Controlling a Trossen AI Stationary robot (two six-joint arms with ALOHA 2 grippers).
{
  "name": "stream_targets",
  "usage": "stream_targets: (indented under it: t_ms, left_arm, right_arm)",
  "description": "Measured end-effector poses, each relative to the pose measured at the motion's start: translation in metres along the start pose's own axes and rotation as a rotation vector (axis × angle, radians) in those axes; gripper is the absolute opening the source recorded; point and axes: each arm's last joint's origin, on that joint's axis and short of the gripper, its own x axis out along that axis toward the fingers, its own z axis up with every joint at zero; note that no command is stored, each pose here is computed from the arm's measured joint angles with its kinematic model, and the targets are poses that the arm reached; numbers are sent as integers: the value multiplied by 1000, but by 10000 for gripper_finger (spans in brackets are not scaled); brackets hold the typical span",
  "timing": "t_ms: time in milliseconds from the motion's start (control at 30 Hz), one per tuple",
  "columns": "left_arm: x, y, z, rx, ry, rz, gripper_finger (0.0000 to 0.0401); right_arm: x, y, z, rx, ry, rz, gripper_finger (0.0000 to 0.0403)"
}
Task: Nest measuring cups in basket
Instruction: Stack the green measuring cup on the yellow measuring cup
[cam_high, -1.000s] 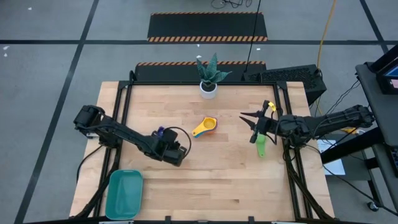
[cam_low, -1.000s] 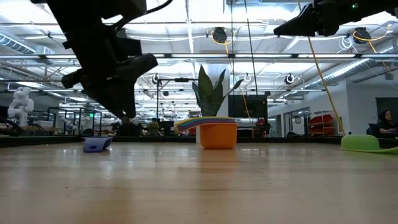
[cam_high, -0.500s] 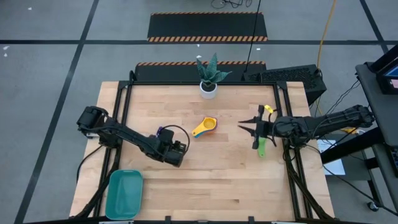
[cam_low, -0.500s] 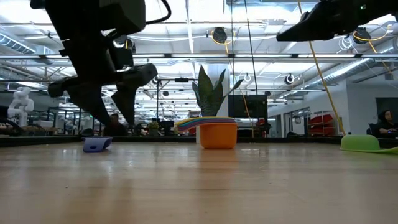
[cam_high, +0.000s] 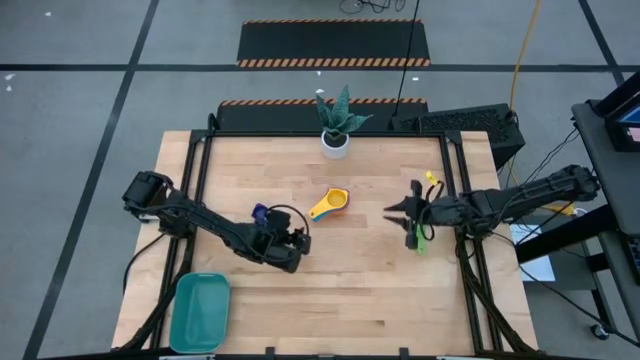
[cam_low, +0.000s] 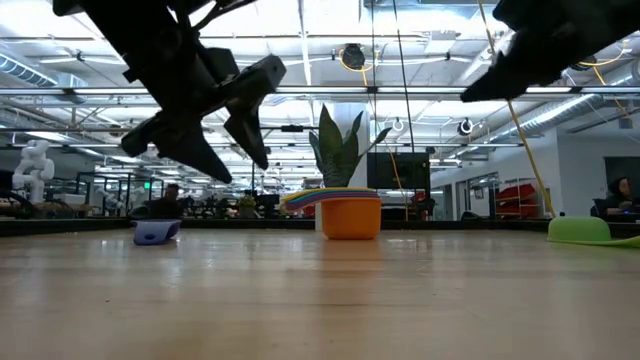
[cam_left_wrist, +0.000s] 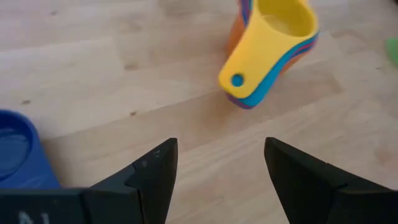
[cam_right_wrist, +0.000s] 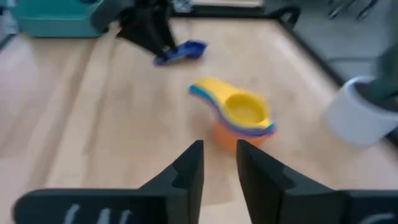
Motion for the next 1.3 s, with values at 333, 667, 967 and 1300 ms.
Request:
stream_targets:
  t_ms: [333, 667, 967, 1300]
  left_arm:
    - [-3, -8, -1, 72, -46, -68, 244]
    - [-8, -16, -3, 102, -94, -126, 244]
    - [-9, -16, -3, 97, -96, -129, 244]
    - [-9, -17, -3, 113, -99, -132, 244]
  right_arm:
    - [-6, 50, -18, -2, 197, 38, 184]
    - [-12, 88, -57, -220, 612, -115, 189]
    - [-19, 101, -88, -274, 765, -233, 188]
    - [-14, 102, -109, -353, 792, -363, 187]
